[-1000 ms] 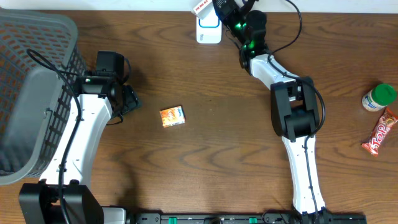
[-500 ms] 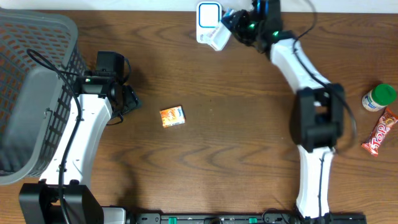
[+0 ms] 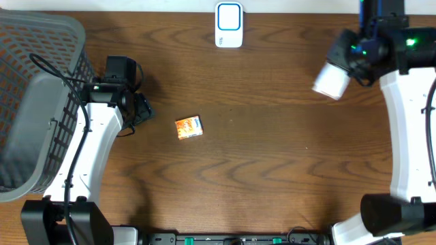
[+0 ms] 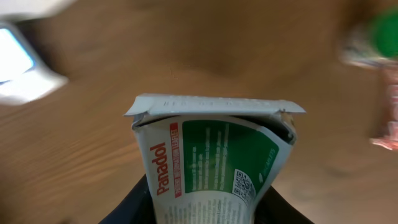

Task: Scan the item barcode
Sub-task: 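Carry the Panadol box to the table's right edge and release it, then reach the right gripper to the orange Kleenex pack and grasp it, then lift and rotate the Kleenex pack in the right gripper, then hold the Kleenex pack against the white scanner with the right gripper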

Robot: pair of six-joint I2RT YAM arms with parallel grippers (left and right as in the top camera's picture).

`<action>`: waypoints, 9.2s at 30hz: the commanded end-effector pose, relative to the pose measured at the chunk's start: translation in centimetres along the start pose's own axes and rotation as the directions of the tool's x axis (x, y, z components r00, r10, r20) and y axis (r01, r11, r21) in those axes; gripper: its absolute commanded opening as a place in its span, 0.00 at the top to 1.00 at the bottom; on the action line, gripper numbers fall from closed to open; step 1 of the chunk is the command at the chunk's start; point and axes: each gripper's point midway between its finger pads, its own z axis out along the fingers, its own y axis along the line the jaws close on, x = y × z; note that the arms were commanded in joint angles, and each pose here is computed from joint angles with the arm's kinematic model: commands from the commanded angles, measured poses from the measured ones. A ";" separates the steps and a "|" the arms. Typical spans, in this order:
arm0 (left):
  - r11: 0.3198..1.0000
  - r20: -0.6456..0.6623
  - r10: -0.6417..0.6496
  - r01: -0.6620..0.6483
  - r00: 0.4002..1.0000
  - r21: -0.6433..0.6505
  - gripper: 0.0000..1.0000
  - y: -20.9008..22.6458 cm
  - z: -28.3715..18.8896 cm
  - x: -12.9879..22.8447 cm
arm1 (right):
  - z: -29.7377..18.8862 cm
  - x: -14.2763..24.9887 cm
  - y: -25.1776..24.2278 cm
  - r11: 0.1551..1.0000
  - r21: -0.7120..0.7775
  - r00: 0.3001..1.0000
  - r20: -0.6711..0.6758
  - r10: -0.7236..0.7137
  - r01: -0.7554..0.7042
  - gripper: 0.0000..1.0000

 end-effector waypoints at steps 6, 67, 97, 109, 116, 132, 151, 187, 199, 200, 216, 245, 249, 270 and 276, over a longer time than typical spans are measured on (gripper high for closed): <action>1.000 0.000 0.001 -0.001 1.000 -0.016 0.14 0.4 0.2 0.1 | 6.1 -2.2 -9.5 0.952 0.286 0.994 0.037 0.106 -0.112 0.64; 1.000 0.045 -0.010 0.009 0.999 0.012 0.02 -0.3 0.1 -1.0 | 9.1 24.1 21.6 0.711 -0.539 0.834 -0.030 -0.551 0.451 0.01; 0.971 0.514 0.016 -0.136 0.857 0.195 0.02 6.3 -18.9 4.2 | 12.5 30.7 29.9 0.640 -0.423 0.728 0.075 -0.681 0.642 0.01; 0.973 0.510 0.021 -0.135 0.860 0.188 0.02 6.4 -18.8 4.3 | 15.0 33.8 29.2 0.631 -0.389 0.675 -0.031 -0.738 0.672 0.01; 0.973 0.509 0.021 -0.135 0.860 0.188 0.02 6.4 -18.8 4.3 | 15.9 35.6 28.7 0.618 -0.406 0.648 -0.080 -0.758 0.673 0.01; 0.975 0.491 0.035 -0.137 0.870 0.173 0.02 6.7 -18.4 4.8 | 16.1 37.3 26.7 0.613 -0.414 0.600 -0.179 -0.779 0.673 0.14; 0.976 0.490 0.036 -0.137 0.871 0.172 0.02 6.8 -18.4 4.8 | 16.5 36.1 26.0 0.591 -0.373 0.577 -0.163 -0.801 0.716 0.08; 0.975 0.489 0.036 -0.137 0.871 0.173 0.02 6.7 -18.4 4.9 | 10.8 30.0 22.1 0.620 -0.367 0.501 -0.373 -0.781 0.694 0.46; 0.975 0.489 0.036 -0.137 0.871 0.173 0.02 6.7 -18.4 4.9 | 7.8 27.2 14.8 0.748 -0.316 0.429 -0.662 -0.615 0.584 0.45; 0.975 0.489 0.036 -0.137 0.871 0.173 0.02 6.7 -18.4 4.9 | 7.7 27.2 15.0 0.758 -0.339 0.423 -0.670 -0.610 0.556 0.44; 0.975 0.489 0.036 -0.137 0.871 0.173 0.02 6.7 -18.4 4.9 | 6.9 26.9 15.8 0.821 -0.425 0.413 -0.716 -0.563 0.382 0.37; 0.975 0.489 0.036 -0.137 0.871 0.173 0.02 6.7 -18.4 4.9 | 14.4 16.9 24.2 0.732 -0.402 0.740 -0.173 -0.650 0.550 0.44; 0.975 0.489 0.036 -0.137 0.871 0.172 0.02 6.7 -18.4 4.9 | 15.1 12.0 27.1 0.700 -0.343 0.761 0.074 -0.645 0.627 0.41; 0.975 0.489 0.036 -0.137 0.871 0.173 0.02 6.7 -18.4 4.9 | 23.2 1.1 35.4 0.745 -0.338 0.736 0.612 -0.290 0.575 0.42; 0.975 0.489 0.036 -0.137 0.871 0.173 0.02 6.7 -18.4 4.9 | 22.3 -0.4 35.7 0.764 -0.325 0.707 0.668 -0.231 0.557 0.41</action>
